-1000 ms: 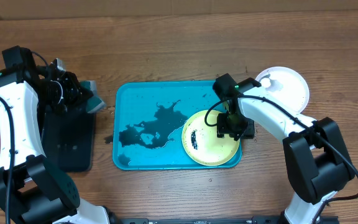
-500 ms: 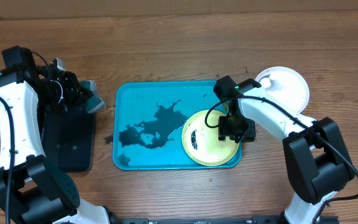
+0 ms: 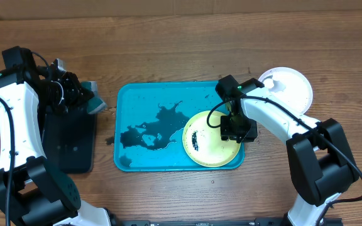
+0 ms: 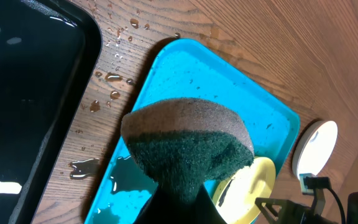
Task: Clean dirty plates on tray and stack at the side
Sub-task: 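Slide the yellow plate left toward the tray center with the right gripper, then scrub the yellow plate with the sponge in the left gripper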
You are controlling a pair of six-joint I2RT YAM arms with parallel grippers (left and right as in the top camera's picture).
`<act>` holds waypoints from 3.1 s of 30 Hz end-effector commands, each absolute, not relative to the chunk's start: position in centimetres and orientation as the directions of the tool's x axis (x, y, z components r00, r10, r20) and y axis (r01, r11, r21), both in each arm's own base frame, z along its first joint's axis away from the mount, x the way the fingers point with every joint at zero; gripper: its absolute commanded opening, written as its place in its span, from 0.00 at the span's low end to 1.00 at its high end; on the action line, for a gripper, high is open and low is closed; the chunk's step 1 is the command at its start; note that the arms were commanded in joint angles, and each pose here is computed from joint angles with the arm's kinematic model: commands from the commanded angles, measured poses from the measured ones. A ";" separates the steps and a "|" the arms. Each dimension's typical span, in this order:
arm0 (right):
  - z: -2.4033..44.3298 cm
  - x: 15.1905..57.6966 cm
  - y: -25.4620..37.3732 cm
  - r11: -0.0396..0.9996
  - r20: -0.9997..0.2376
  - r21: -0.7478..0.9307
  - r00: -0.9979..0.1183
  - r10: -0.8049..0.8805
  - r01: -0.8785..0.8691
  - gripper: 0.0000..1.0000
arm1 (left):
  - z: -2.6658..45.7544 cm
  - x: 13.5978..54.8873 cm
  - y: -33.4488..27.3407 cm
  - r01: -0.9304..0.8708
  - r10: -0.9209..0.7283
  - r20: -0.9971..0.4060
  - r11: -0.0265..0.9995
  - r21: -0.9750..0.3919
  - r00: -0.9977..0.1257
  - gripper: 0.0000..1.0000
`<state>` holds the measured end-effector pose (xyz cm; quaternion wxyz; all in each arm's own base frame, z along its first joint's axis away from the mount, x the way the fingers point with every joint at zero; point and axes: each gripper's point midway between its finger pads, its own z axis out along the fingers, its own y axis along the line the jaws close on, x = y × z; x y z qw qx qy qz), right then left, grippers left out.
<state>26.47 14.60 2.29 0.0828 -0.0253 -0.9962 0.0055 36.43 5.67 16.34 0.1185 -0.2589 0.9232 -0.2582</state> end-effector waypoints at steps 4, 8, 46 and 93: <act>2.6 27.2 15.1 0.999 0.132 0.015 -0.990 0.050 0.052 0.54 | 16.6 36.5 5.4 -0.388 -0.520 -0.099 0.738 -0.553 -0.848 0.04; 2.5 27.6 15.4 0.998 0.116 0.026 -0.992 0.049 0.052 0.53 | 16.6 36.5 5.4 -0.388 -0.520 -0.098 0.738 -0.552 -0.848 0.04; -0.7 30.5 21.3 0.961 0.093 0.254 -0.992 0.088 0.109 0.04 | 16.5 35.5 -8.4 -0.050 -0.130 -0.109 0.836 -0.546 -0.986 0.04; -0.3 29.8 24.9 0.943 0.054 0.333 -0.998 -0.018 0.001 0.04 | 0.6 33.0 -17.7 -0.204 -0.217 0.003 0.917 -0.343 -0.976 0.04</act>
